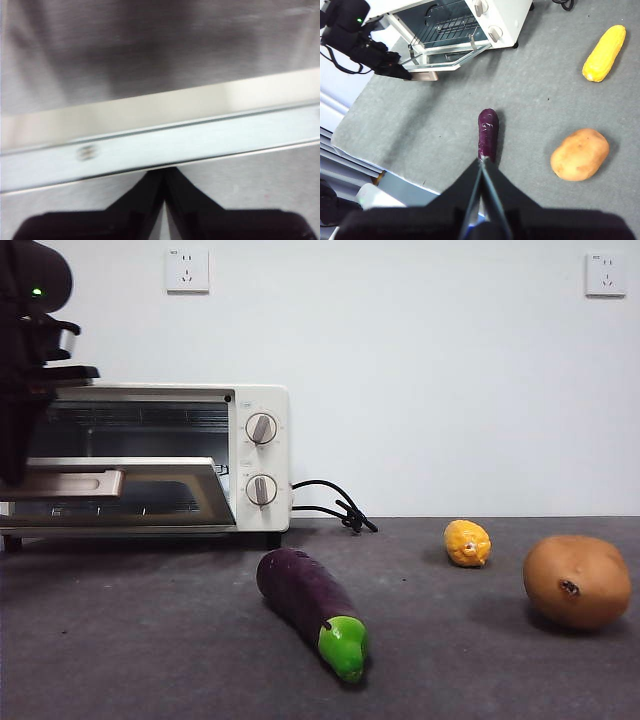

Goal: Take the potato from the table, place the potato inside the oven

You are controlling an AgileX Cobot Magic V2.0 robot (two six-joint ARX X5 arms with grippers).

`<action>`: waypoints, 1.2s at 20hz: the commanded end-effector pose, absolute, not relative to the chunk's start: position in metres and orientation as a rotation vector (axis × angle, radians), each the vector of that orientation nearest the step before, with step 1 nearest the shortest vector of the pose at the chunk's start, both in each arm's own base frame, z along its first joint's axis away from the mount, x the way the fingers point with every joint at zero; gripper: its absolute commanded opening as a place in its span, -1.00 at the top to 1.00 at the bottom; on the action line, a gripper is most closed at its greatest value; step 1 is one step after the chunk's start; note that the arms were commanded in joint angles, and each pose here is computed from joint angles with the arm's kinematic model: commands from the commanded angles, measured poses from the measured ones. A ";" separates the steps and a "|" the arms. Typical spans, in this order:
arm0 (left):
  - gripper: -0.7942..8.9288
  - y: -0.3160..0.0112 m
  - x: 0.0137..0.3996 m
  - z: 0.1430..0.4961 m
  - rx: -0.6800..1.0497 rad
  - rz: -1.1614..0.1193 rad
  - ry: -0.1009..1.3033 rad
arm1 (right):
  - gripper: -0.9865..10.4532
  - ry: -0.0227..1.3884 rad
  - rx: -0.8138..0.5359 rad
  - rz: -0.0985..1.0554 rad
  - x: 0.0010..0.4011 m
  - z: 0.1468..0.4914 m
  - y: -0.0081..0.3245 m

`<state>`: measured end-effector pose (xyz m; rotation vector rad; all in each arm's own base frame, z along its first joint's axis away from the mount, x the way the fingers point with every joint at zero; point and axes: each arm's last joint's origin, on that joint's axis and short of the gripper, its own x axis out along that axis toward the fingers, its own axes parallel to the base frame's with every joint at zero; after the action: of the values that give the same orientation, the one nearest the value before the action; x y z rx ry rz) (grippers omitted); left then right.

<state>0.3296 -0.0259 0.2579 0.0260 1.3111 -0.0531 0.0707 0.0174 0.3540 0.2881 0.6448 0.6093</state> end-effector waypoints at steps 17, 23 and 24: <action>0.85 -0.050 0.314 0.225 0.067 -0.177 1.344 | 0.82 0.682 0.292 0.624 0.078 0.352 0.018; 0.85 -0.050 0.271 0.300 -0.008 -0.313 1.074 | 0.80 0.772 0.466 0.850 0.118 0.348 0.023; 0.85 -0.048 0.259 0.314 -0.011 -0.327 1.020 | 0.67 0.807 0.499 0.835 0.126 0.345 0.023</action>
<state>0.2624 -0.0478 0.3126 -0.0215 1.0284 -0.3090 0.1259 0.0225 0.3437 0.4795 0.8020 0.8358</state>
